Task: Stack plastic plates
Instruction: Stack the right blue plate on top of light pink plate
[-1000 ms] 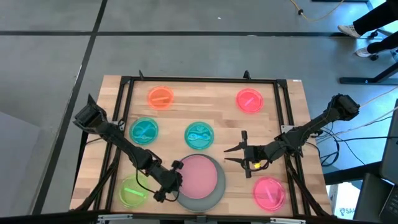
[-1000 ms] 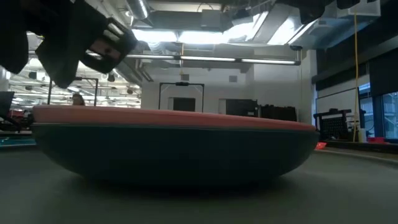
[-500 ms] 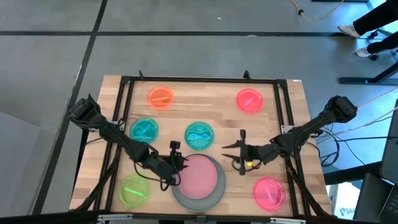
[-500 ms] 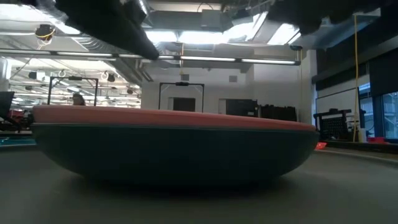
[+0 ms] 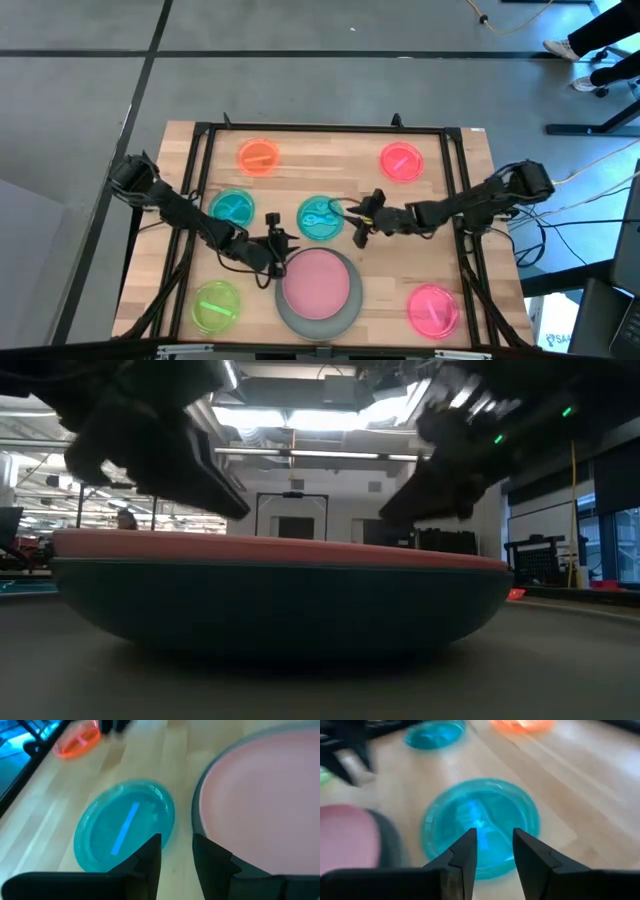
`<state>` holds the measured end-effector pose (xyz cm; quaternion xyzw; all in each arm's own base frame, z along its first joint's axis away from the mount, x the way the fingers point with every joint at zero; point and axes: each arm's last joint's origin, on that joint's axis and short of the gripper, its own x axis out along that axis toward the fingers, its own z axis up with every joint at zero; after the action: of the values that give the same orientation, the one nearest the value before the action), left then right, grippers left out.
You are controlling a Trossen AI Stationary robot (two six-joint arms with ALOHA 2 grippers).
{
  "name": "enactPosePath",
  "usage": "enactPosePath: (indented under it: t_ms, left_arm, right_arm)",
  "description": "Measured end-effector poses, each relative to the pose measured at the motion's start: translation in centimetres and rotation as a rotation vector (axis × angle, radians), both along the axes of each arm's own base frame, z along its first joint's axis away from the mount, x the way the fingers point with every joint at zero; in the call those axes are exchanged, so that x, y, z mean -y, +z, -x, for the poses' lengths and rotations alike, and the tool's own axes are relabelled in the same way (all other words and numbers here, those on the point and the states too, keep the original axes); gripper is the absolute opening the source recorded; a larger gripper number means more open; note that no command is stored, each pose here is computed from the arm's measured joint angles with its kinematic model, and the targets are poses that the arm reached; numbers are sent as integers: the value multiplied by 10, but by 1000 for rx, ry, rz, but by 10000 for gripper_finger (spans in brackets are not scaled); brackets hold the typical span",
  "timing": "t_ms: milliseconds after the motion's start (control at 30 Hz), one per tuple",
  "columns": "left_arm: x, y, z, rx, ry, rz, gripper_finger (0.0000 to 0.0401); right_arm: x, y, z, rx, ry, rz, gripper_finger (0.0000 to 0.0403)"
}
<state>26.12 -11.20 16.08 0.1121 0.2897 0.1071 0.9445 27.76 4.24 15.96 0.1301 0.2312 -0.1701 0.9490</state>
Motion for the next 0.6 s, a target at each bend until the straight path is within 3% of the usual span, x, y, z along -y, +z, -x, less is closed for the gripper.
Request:
enactPosePath:
  t_ms: [133,333,600]
  left_arm:
    - [-5,4,21,86,-19,45,105]
    - [-20,4,50,254,-22,144,105]
    - [-28,0,58,333,-8,200,105]
  right_arm:
    - [16,-15,-7,-17,-78,-41,117]
    - [37,-32,-16,-58,-79,-152,117]
    - [45,-51,-18,-118,-64,-250,140]
